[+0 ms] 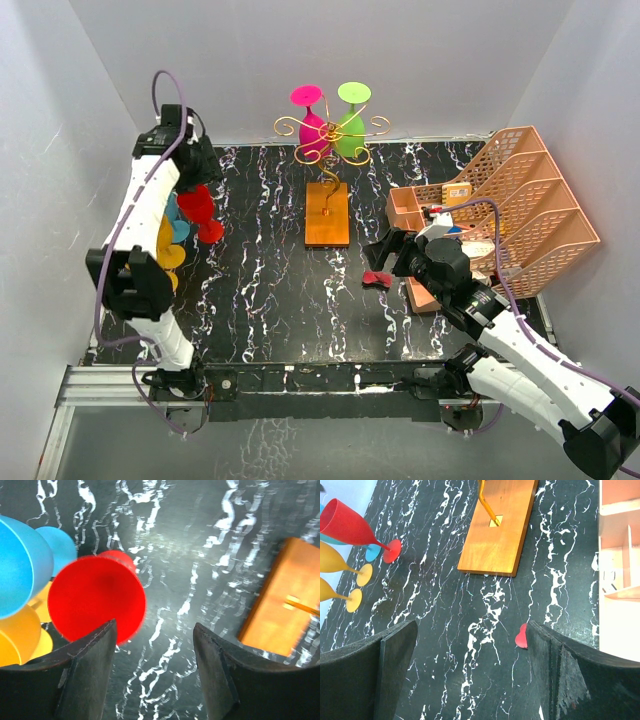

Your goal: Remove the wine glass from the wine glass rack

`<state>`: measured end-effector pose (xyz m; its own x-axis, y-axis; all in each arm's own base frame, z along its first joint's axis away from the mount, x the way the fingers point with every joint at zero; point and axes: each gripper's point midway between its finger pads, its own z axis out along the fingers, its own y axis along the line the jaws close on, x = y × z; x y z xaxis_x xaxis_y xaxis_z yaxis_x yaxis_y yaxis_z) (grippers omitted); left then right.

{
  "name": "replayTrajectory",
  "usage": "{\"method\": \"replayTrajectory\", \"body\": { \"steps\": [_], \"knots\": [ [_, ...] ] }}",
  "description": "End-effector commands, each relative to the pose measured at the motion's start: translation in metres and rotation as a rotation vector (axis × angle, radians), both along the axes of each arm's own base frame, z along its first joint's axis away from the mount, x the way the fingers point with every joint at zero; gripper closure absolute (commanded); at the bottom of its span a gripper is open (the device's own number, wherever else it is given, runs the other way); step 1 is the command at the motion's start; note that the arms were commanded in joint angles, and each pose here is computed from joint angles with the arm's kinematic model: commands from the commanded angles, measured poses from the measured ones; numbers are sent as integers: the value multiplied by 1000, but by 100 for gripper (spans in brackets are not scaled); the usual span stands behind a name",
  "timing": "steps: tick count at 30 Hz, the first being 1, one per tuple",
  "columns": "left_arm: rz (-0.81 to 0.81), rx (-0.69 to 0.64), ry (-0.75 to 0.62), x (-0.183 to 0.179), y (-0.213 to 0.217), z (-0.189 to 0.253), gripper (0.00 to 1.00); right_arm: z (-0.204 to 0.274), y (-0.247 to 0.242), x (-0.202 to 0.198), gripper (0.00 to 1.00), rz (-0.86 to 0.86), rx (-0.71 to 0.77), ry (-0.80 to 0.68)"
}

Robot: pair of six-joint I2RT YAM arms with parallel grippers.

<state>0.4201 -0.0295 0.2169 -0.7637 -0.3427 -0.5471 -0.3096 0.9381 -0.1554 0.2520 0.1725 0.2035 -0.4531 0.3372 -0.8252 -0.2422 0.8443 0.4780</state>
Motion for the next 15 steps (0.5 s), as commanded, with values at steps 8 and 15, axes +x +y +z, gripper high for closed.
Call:
{"method": "replayTrajectory", "body": {
  "steps": [8, 15],
  "knots": [
    [-329, -569, -439, -50, -101, 128, 28, 28, 2, -3, 1, 4, 78, -49],
    [-458, -757, -542, -9, -131, 173, 7, 41, -7, -10, 1, -27, 117, -69]
  ]
}}
